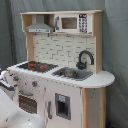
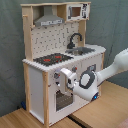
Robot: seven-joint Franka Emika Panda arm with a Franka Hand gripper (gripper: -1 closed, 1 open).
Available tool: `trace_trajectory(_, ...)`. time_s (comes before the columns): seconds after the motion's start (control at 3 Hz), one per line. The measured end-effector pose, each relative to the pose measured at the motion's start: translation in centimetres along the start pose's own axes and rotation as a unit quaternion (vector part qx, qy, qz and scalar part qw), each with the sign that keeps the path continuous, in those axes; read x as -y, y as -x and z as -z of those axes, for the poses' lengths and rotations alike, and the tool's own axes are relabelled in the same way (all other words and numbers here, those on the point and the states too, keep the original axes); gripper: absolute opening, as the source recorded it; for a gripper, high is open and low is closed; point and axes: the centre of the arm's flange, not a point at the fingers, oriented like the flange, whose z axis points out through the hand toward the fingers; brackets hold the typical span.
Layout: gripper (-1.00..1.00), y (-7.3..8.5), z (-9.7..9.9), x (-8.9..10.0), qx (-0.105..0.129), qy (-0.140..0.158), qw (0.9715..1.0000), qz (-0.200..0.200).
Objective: Play with the kitchen
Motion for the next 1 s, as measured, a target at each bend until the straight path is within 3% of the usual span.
trace_trajectory(0.33,1.0,-0.49,-0.55,-0.57,0.0,0.0,0.999,0.045)
trace_trajectory(0.67,1.0,-0.34,-0.51,-0.43,0.003,-0.007,0.9954,0.096)
trace_trajectory(1.0,1.0,0.02,-0.54,-0.41,0.021,-0.009,0.9915,0.128)
